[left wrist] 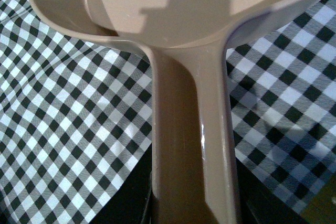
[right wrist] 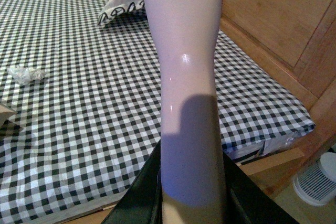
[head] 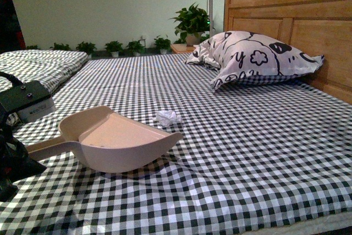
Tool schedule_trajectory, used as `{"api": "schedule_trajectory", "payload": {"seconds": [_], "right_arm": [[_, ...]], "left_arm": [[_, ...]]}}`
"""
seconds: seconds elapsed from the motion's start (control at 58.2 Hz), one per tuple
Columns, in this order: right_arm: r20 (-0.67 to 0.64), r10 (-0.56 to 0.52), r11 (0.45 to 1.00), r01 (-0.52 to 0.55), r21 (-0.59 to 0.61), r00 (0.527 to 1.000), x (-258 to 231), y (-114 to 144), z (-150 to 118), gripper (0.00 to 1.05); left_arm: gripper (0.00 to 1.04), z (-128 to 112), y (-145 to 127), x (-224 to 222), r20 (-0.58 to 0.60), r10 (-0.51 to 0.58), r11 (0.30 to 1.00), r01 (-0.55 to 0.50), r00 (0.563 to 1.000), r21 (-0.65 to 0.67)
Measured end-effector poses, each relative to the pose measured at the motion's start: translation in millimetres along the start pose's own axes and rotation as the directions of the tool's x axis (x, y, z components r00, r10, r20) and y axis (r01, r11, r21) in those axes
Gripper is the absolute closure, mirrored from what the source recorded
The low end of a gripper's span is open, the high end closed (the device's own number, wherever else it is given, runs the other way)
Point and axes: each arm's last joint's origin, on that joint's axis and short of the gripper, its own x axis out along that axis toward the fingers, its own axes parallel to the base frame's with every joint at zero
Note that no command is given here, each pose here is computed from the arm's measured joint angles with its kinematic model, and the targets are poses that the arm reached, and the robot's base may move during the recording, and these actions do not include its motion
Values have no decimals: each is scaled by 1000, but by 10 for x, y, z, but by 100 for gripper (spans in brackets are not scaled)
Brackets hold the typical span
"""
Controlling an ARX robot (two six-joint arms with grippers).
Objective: Clean up trash
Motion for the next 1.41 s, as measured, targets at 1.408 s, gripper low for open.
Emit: {"api": "schedule_trajectory", "payload": {"seconds": [1.408], "right_arm": [[0, 0, 1000, 0, 0, 1000, 0, 0, 0, 84]], "left_arm": [[79, 153, 339, 379, -104, -35, 990, 48, 994, 132]]}}
